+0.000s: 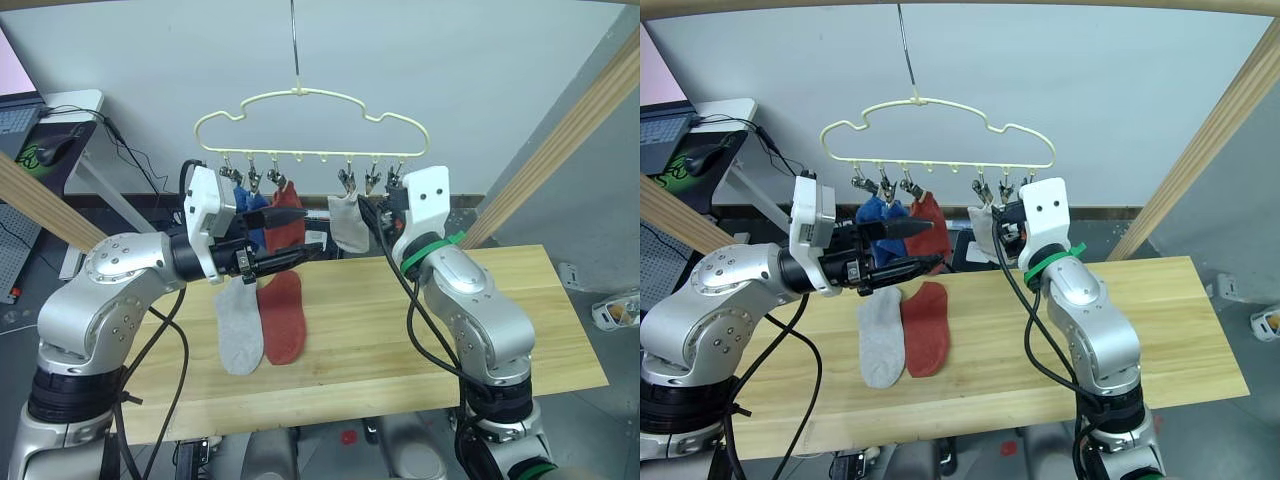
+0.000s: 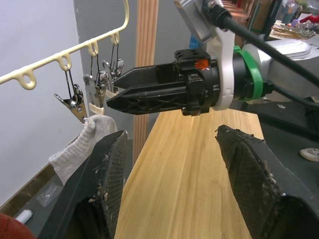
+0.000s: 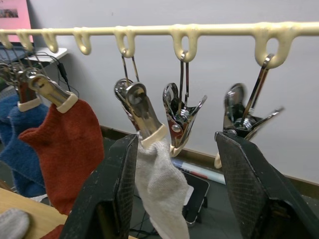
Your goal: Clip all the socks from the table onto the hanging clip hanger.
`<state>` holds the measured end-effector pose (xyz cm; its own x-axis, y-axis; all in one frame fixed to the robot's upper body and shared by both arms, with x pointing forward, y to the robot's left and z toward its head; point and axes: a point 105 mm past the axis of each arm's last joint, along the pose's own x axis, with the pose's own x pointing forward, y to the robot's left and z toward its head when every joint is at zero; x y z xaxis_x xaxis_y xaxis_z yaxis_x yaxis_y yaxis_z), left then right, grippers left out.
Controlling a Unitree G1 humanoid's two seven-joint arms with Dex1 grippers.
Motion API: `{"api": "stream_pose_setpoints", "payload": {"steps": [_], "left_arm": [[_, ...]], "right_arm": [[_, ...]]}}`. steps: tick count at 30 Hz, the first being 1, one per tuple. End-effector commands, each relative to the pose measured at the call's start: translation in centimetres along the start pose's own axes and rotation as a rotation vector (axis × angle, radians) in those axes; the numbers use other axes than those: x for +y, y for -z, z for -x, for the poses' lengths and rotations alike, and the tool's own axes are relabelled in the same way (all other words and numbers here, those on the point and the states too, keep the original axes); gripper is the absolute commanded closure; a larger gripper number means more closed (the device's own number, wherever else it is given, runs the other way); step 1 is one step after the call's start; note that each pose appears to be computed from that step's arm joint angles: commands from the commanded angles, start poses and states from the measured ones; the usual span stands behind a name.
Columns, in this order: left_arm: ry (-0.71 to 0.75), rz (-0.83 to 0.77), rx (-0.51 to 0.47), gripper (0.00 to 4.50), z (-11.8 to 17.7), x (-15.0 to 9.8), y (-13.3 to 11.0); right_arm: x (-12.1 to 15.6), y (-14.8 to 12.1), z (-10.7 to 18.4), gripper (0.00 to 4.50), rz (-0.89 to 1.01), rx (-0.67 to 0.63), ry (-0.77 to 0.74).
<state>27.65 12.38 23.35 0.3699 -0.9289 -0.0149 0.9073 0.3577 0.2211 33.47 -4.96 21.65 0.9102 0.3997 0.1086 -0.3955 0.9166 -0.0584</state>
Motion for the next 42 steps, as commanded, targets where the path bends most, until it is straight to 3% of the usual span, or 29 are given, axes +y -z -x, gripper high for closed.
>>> {"api": "stream_pose_setpoints", "payload": {"steps": [1,42], "left_arm": [[0.012,-0.044,-0.006,1.44,0.0,-0.2,-0.8],[-0.013,-0.055,0.023,1.44,0.4,-0.2,-0.2]], "right_arm": [[-0.1,-1.7,-0.3,1.97,0.01,-0.078,0.009],[1.9,-2.6,-3.0,1.97,-0.016,-0.151,-0.066]]}}
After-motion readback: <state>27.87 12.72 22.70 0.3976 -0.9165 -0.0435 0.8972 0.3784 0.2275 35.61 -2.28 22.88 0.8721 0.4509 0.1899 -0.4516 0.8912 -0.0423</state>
